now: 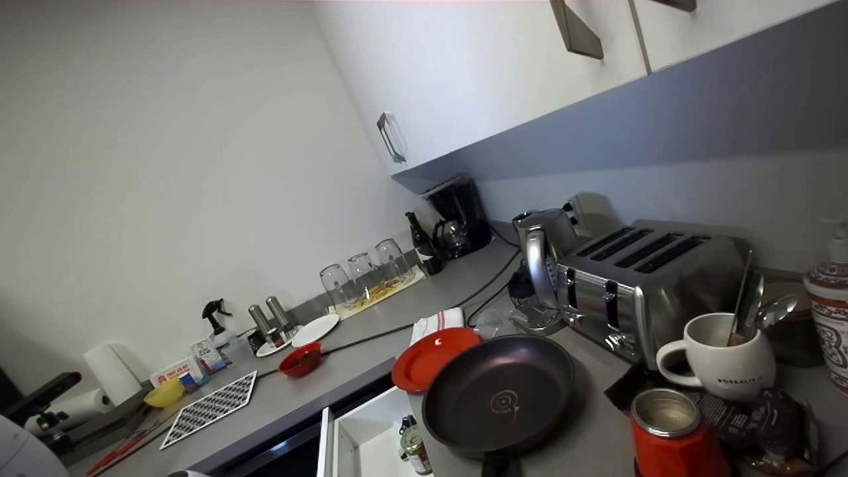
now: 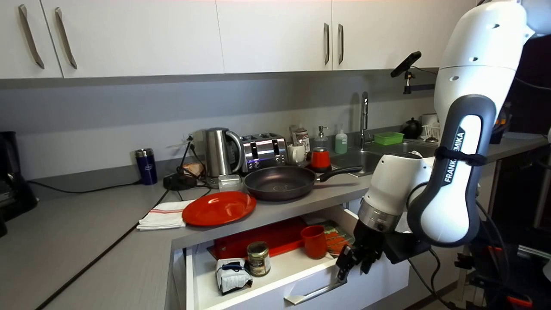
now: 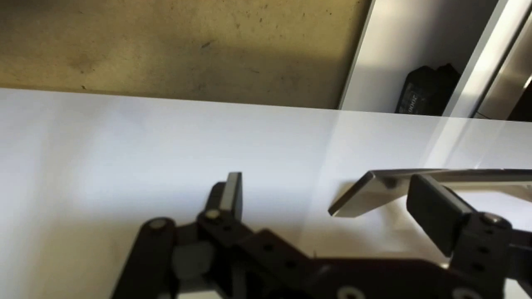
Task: Pick up the red cup and put it in the drawer
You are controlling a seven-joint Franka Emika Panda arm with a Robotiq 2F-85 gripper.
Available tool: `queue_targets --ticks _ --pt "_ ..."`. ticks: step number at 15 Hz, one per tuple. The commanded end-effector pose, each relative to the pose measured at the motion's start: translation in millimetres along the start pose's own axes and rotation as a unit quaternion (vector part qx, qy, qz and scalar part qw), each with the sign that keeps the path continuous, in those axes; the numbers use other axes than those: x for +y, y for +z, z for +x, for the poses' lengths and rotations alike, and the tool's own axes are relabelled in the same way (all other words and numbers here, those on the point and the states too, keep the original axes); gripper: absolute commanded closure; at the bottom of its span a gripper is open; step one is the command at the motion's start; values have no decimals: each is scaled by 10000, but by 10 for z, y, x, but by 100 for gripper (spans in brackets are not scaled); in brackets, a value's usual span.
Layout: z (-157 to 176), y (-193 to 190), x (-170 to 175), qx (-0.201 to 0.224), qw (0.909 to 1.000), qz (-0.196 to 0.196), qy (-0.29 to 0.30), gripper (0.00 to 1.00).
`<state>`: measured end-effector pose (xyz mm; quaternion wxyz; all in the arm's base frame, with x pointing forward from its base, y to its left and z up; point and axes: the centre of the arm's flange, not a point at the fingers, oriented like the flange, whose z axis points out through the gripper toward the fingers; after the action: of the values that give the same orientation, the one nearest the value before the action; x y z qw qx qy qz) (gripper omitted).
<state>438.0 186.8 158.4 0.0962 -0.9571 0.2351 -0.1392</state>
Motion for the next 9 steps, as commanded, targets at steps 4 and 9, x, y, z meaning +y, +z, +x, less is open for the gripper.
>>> queue_targets --ticks 4,9 --pt "676 -166 22 21 9999 -15 107 0" --pt "989 -214 108 46 9999 -37 153 0"
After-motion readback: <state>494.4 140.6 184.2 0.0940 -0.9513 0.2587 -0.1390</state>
